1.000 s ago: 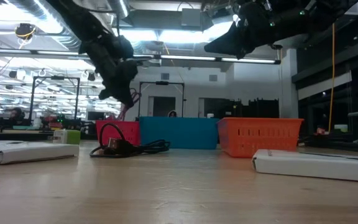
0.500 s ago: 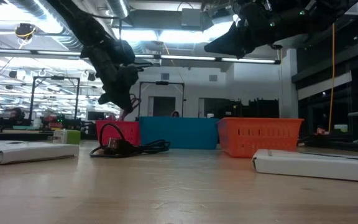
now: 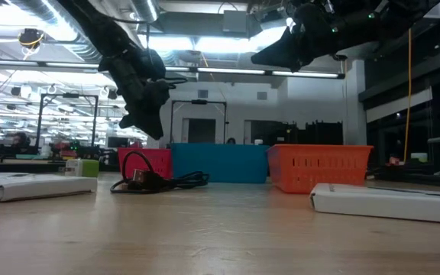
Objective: Pick and place items into bin
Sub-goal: Put the pink charger cable into the red bin, then put the green charger adapter into the orange bin
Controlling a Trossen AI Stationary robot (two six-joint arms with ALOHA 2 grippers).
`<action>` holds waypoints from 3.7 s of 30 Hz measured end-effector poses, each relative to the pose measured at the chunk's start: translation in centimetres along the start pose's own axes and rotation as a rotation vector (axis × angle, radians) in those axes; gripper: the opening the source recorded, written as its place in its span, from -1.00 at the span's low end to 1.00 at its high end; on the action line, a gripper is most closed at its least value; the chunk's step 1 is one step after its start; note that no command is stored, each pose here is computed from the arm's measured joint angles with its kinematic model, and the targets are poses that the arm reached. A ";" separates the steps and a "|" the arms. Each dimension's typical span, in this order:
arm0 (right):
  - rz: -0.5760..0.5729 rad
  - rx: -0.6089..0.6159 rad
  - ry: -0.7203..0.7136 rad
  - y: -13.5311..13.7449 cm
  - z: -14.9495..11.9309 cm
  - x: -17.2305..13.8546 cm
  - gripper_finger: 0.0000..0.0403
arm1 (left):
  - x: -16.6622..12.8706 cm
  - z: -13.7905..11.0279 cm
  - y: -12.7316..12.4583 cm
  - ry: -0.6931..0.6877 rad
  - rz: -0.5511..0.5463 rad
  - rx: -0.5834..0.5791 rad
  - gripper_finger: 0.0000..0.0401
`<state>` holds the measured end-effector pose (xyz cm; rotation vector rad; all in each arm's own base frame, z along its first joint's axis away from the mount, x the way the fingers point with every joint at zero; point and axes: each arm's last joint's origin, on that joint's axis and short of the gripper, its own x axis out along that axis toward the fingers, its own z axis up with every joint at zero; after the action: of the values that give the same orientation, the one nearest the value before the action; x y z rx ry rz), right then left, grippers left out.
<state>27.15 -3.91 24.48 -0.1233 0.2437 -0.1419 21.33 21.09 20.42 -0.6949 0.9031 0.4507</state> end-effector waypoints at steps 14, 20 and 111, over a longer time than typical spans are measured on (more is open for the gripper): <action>0.000 0.000 0.000 0.0 0.0 0.0 -1.00 | -0.6 0.0 -0.2 -0.018 -0.005 0.085 -0.57; 0.000 0.001 0.001 0.0 0.0 0.0 -1.00 | -3.5 0.0 -1.4 -0.101 -0.031 0.104 -0.65; 0.066 0.012 0.022 2.0 -1.1 1.5 -1.00 | 1.2 -15.1 -13.2 0.189 0.539 -0.103 0.00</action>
<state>28.59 -2.32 22.78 -0.1015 0.2686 -0.0790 21.80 1.17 17.67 -0.5876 1.2580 0.9261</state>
